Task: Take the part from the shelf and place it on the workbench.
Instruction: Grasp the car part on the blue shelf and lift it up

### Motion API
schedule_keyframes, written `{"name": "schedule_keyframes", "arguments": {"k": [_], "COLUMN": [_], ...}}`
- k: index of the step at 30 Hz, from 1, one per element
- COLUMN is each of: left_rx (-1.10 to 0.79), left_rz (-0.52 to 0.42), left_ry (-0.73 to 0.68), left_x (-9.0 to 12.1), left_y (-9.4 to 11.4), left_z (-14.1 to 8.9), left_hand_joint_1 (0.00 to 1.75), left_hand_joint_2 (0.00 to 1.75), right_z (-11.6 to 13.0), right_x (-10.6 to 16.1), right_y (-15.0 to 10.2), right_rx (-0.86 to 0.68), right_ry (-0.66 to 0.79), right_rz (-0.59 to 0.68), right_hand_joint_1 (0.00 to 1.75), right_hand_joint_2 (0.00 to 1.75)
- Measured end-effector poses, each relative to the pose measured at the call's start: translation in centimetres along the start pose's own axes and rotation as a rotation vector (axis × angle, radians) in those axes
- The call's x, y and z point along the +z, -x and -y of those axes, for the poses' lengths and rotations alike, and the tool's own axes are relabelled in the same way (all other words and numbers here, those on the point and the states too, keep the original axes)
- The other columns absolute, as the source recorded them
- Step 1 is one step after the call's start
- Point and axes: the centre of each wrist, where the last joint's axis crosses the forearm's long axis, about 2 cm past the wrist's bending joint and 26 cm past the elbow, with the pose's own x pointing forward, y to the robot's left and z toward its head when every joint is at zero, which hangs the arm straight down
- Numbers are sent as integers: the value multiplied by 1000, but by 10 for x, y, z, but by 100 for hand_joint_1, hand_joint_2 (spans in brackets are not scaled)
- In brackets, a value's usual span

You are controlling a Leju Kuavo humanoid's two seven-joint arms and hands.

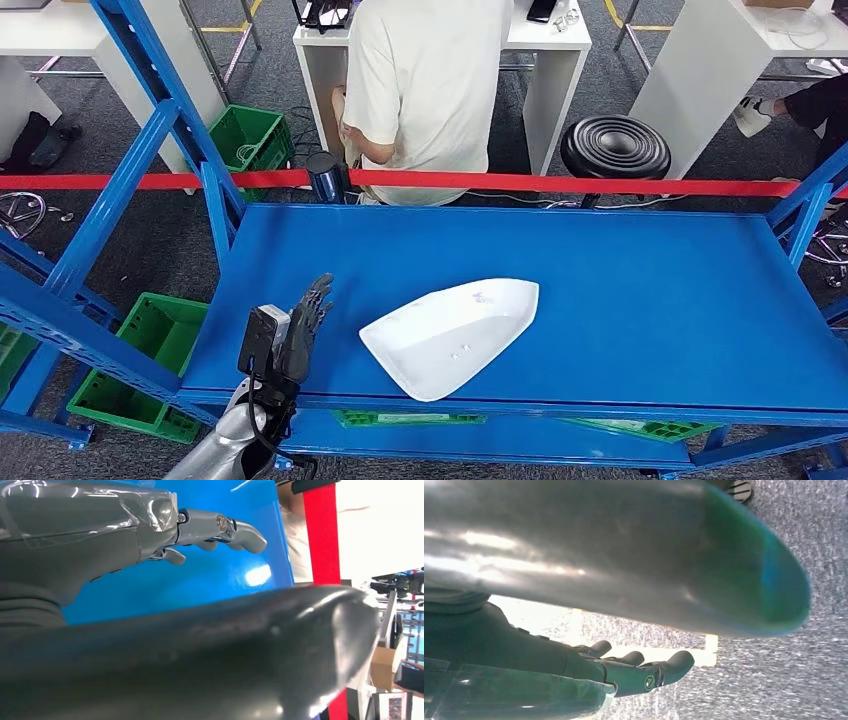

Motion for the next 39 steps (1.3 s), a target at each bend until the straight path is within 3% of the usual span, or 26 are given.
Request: {"name": "schedule_keyframes", "arguments": {"k": [1,5,39], "left_rx": [0,0,-27], "left_rz": [-2,-6,-38], "left_ry": [2,16,140], "left_x": [0,1,-12], "left_y": [0,0,0], "left_z": [0,0,6], "left_hand_joint_1": [0,0,0], "left_hand_joint_2": [0,175,175], "right_z": [0,-2,-9], "right_x": [0,-1,-4], "right_y": [-1,-2,-9], "right_rx": [0,0,3], "right_ry": [-1,-2,-14], "right_rz": [2,7,25], "right_hand_joint_1": [0,0,0], "right_hand_joint_2": [0,0,0]}}
